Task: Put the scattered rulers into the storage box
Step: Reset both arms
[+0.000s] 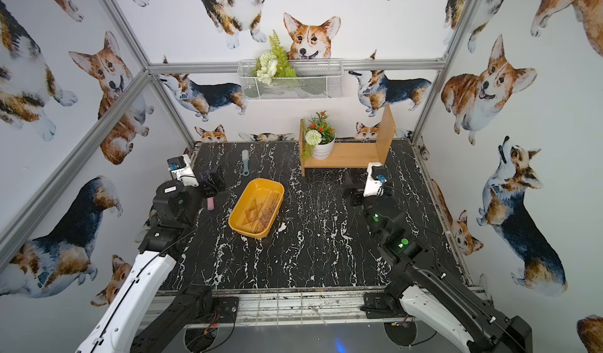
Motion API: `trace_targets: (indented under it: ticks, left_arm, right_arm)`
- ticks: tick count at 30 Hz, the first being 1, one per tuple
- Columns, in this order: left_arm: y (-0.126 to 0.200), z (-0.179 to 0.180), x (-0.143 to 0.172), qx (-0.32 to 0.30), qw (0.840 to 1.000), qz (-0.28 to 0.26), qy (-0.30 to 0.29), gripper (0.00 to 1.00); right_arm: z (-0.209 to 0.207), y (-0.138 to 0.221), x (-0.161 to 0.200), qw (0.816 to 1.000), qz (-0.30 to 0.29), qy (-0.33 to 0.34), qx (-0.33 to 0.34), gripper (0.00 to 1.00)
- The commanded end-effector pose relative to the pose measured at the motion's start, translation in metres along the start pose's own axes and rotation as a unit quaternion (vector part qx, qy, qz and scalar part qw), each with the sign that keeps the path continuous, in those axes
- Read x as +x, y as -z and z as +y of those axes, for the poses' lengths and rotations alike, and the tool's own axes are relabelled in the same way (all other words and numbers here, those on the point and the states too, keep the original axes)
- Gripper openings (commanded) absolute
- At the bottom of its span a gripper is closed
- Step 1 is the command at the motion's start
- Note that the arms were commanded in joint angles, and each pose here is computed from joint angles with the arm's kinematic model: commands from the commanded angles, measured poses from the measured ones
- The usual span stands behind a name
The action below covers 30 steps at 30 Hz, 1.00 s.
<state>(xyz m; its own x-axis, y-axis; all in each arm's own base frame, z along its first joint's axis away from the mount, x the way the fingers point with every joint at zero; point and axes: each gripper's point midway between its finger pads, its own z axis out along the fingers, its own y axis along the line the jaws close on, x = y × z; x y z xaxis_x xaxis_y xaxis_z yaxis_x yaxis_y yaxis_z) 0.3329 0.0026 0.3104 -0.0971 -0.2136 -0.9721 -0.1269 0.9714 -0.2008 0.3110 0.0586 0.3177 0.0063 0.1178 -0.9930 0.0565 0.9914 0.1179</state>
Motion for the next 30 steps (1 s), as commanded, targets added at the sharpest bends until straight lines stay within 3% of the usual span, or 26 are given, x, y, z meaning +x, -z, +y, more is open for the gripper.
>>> trace_targets:
  ticks: [1,4,8,14,21,23,26,30]
  left_arm:
    - [-0.017,0.026,0.010,-0.044,0.998,-0.048,0.008,0.99]
    - [-0.033,0.047,0.057,-0.088,0.996,-0.009,-0.034,0.99]
    - [-0.044,0.071,0.110,-0.134,0.986,0.039,-0.092,0.99]
    - [-0.057,0.073,0.160,-0.106,0.989,0.032,-0.101,0.99]
    - [-0.057,0.049,0.175,-0.032,0.991,-0.015,-0.127,1.00]
    - [-0.060,0.051,0.180,-0.036,0.992,0.003,-0.123,0.99]
    - [-0.075,0.050,0.186,-0.039,0.991,0.033,-0.125,1.00]
    - [-0.074,0.050,0.184,-0.039,0.991,0.027,-0.126,0.99]
  right_arm:
    - [-0.050,-0.018,0.014,0.998,-0.010,-0.017,0.054,1.00]
    - [-0.085,-0.030,0.062,0.995,0.012,-0.017,0.098,1.00]
    - [-0.097,-0.039,0.115,0.991,0.053,0.014,0.121,1.00]
    - [-0.098,-0.028,0.147,0.994,0.025,0.047,0.099,1.00]
    - [-0.092,-0.027,0.168,0.996,0.002,0.068,0.055,1.00]
    - [-0.097,-0.035,0.183,0.995,0.051,0.060,0.068,1.00]
    - [-0.104,-0.039,0.177,0.995,0.034,0.051,0.074,1.00]
    - [-0.106,-0.040,0.178,0.995,0.039,0.046,0.077,1.00]
